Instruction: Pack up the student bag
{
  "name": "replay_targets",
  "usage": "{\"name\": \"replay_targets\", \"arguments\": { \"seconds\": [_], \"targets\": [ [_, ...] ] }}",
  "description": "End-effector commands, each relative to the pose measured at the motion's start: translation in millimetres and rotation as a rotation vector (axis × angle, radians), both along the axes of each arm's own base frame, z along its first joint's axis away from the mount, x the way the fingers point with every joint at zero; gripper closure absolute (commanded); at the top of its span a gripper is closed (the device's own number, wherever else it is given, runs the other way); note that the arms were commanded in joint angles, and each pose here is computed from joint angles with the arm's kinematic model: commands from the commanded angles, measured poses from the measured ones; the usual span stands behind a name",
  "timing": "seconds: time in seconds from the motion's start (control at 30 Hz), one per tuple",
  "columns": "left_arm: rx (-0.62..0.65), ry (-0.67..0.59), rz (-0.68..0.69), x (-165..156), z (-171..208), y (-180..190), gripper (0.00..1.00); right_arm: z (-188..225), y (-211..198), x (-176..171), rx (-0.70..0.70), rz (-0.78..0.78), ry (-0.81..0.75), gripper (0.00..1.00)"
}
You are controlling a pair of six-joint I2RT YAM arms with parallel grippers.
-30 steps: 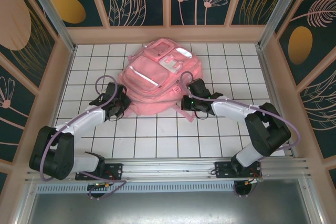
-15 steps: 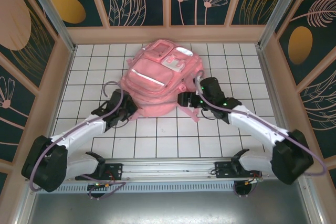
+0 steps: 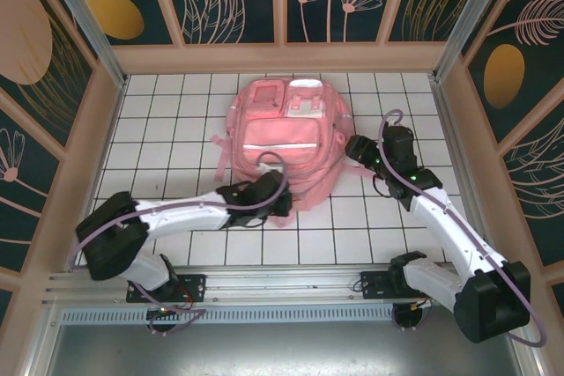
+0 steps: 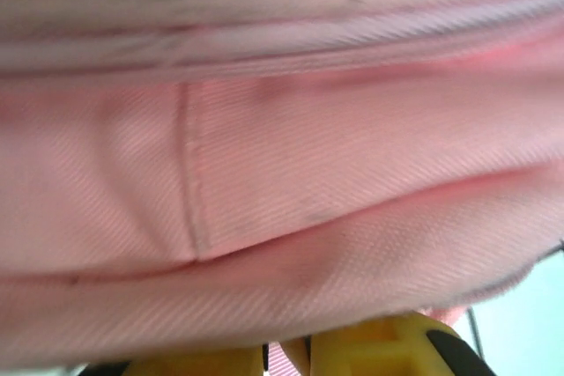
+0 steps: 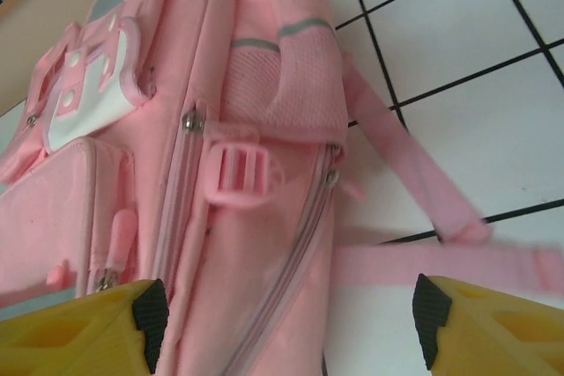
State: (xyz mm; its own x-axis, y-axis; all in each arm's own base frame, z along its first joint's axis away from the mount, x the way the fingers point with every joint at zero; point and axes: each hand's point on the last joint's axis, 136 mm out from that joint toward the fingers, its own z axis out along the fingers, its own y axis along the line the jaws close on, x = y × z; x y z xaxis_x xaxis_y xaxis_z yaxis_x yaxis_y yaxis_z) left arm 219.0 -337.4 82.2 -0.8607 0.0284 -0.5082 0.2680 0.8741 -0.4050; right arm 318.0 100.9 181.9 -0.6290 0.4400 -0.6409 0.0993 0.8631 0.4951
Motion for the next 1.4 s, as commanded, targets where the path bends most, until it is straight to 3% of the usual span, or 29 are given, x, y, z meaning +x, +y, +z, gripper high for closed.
{"name": "replay_targets", "arguments": {
  "seconds": [0.0,0.17,0.43,0.5,0.53,0.57,0.67,0.7,0.73,0.9,1.07,1.2,1.27,1.37],
  "targets": [
    [0.073,-0.091,-0.186,-7.0,10.4,-40.4,0.81,3.6,-5.7,-0.5,0.033,-0.031,0.007,0.25],
    [0.088,-0.142,-0.165,-4.9,14.6,-29.7,0.82,14.8,-10.0,3.8,0.027,-0.038,-0.028,0.25],
    [0.071,-0.103,-0.207,-19.9,1.1,-21.3,0.87,13.9,-1.7,8.0,0.053,0.001,-0.034,0.25],
    [0.073,-0.109,-0.213,-20.4,0.8,-20.0,0.82,18.5,0.8,9.0,0.066,0.011,-0.042,0.24],
    [0.075,-0.115,-0.213,-20.0,2.4,-19.1,0.76,21.8,3.4,9.0,0.069,0.028,-0.048,0.17],
    [0.078,-0.124,-0.223,-20.4,5.4,-18.3,0.63,25.4,5.3,8.5,0.071,0.042,-0.054,0.02],
    [0.049,-0.175,-0.255,-21.9,24.1,-15.9,0.3,43.1,11.3,4.1,0.086,0.095,-0.114,0.01],
    [0.046,-0.201,-0.248,-20.4,31.9,-12.4,0.05,49.4,11.2,3.4,0.085,0.098,-0.134,0.01],
    [0.043,-0.237,-0.245,-17.7,43.6,-8.6,0.01,56.8,11.6,2.5,0.079,0.108,-0.158,0.01],
    [0.022,-0.426,-0.097,9.2,104.7,25.6,0.01,75.5,-12.2,10.9,0.001,-0.011,-0.204,0.01],
    [0.099,-0.711,0.455,67.5,154.1,155.9,0.01,100.2,-45.0,14.0,-0.077,-0.176,-0.314,0.01],
    [0.068,-0.901,0.558,75.1,169.0,211.2,0.01,123.9,-69.1,7.1,-0.143,-0.275,-0.554,0.01],
    [0.065,-0.962,0.527,81.7,171.0,223.9,0.01,131.3,-60.0,4.8,-0.272,-0.177,-0.717,0.01],
    [0.142,-0.971,0.535,99.6,157.2,252.8,0.01,148.1,-67.2,-1.5,-0.412,-0.182,-0.826,0.01]
  ]
}}
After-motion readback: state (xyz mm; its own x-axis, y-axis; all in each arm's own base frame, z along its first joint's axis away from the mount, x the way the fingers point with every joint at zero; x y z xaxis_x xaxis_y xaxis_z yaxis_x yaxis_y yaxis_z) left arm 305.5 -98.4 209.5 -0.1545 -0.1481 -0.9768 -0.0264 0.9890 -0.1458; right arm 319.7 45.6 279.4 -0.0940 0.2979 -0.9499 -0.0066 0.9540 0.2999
